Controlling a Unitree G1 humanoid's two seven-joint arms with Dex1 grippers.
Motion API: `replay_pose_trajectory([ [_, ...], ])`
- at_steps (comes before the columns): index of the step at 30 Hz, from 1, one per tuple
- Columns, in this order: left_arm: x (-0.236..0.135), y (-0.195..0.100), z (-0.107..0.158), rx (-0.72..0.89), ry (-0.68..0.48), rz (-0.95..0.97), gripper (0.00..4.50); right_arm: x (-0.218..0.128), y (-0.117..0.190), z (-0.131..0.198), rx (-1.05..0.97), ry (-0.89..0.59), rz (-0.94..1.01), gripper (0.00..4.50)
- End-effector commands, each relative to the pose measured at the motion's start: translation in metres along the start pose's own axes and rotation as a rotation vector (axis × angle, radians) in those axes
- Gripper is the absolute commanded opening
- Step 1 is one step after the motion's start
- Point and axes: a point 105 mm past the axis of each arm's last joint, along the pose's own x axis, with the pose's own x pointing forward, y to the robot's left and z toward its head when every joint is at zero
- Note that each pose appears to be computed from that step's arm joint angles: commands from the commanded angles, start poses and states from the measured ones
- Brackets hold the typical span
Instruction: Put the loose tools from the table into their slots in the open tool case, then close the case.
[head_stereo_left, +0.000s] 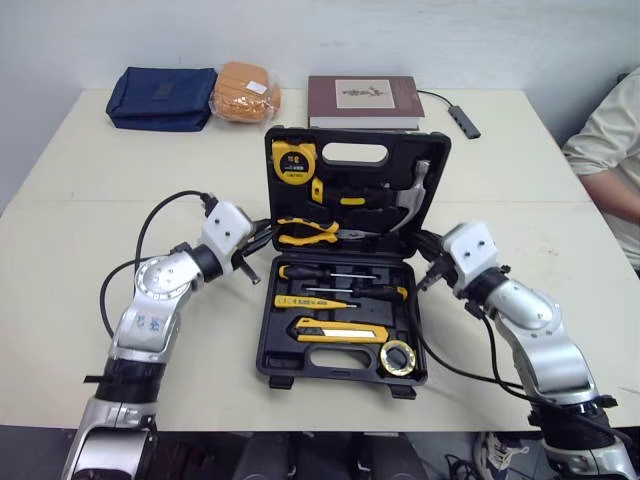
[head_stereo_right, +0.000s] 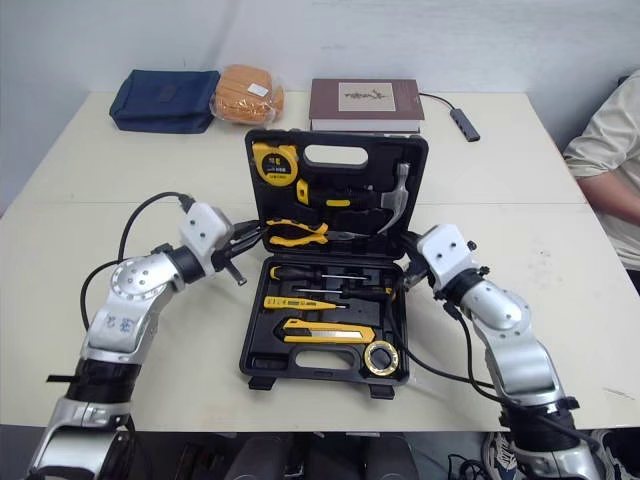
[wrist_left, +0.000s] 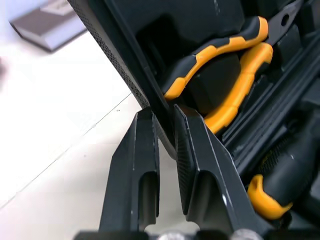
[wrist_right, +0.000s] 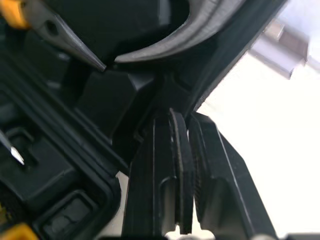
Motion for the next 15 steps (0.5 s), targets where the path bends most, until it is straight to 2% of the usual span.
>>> replay_pose_trajectory([
  [1,-0.016,-0.008,0.015,0.177,-0.05,0.028,0.04,-0.015,0.025,0.025,-0.257,-0.179,0.14,0.0],
  [2,-0.022,-0.009,0.013,0.194,-0.042,0.042,0.04,-0.021,0.029,0.024,-0.293,-0.191,0.161,0.0],
  [3,-0.033,-0.007,0.013,0.178,-0.035,0.07,0.01,-0.031,0.03,0.027,-0.307,-0.209,0.185,0.39],
  [5,-0.053,-0.003,0.018,0.103,-0.024,0.099,0.91,-0.049,0.023,0.044,-0.29,-0.248,0.195,1.27],
  [6,-0.06,-0.002,0.021,0.074,-0.024,0.1,1.07,-0.055,0.02,0.052,-0.283,-0.261,0.194,1.58],
  [7,-0.069,-0.001,0.022,0.03,-0.012,0.088,1.61,-0.063,0.014,0.059,-0.25,-0.254,0.2,2.28],
  [8,-0.08,-0.002,0.019,-0.052,0.029,0.057,1.91,-0.073,0.013,0.063,-0.201,-0.217,0.246,2.57],
  [11,-0.125,-0.007,0.013,-0.329,0.137,-0.039,3.37,-0.112,0.032,0.066,-0.06,-0.044,0.537,4.12],
  [13,-0.163,-0.018,0.007,-0.484,0.25,-0.161,4.26,-0.139,0.039,0.059,0.086,0.106,0.669,4.14],
  [15,-0.187,-0.02,0.002,-0.571,0.338,-0.208,4.26,-0.157,0.042,0.054,0.22,0.199,0.731,4.14],
])
